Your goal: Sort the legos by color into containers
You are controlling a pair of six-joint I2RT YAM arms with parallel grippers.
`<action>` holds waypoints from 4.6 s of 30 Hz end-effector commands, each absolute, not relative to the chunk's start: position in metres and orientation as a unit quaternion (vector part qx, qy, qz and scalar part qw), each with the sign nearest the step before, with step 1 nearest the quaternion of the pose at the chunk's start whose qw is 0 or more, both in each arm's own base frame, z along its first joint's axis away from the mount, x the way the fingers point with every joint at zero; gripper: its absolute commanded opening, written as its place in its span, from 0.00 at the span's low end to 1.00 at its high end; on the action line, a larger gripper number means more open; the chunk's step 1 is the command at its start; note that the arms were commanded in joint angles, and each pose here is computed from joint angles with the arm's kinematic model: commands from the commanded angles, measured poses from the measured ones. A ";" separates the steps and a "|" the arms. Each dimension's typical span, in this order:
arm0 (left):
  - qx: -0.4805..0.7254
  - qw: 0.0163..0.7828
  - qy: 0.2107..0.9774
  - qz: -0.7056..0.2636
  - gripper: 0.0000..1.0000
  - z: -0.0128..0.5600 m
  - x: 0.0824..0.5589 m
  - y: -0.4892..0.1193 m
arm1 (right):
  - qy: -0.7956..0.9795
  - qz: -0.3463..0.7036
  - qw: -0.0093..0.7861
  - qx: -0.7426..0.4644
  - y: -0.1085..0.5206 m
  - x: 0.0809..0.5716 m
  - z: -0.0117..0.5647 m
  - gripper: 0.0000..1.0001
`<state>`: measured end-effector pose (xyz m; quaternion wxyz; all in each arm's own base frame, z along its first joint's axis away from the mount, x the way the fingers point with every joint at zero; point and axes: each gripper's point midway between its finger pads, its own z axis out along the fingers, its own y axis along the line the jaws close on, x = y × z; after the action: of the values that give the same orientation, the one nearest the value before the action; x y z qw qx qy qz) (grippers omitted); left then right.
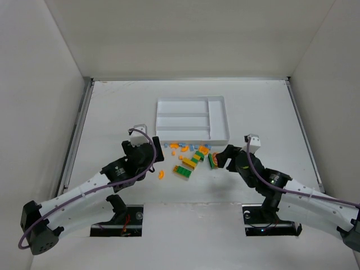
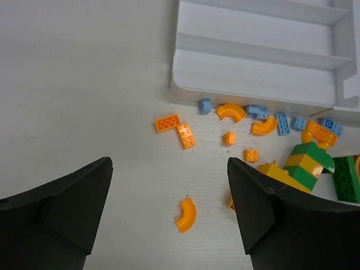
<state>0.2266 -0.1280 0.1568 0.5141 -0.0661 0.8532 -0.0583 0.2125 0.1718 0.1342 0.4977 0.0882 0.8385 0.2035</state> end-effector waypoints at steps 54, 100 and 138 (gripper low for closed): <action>0.017 0.461 0.832 -0.308 0.49 0.137 0.197 -0.259 | 0.899 0.124 0.418 0.028 0.196 0.240 0.068 0.88; -0.049 0.401 0.803 -0.437 0.71 0.179 0.195 -0.292 | 0.858 0.199 0.473 0.028 0.203 0.242 0.117 0.65; -0.124 0.316 0.770 -0.540 0.54 0.167 0.207 -0.345 | 0.814 0.375 0.443 -0.035 0.271 0.208 0.160 0.65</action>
<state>0.2072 -0.3366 0.1470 0.3205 -0.1212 0.7929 -0.5039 0.2015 0.2562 0.1329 0.4189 -0.0416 0.8420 0.3373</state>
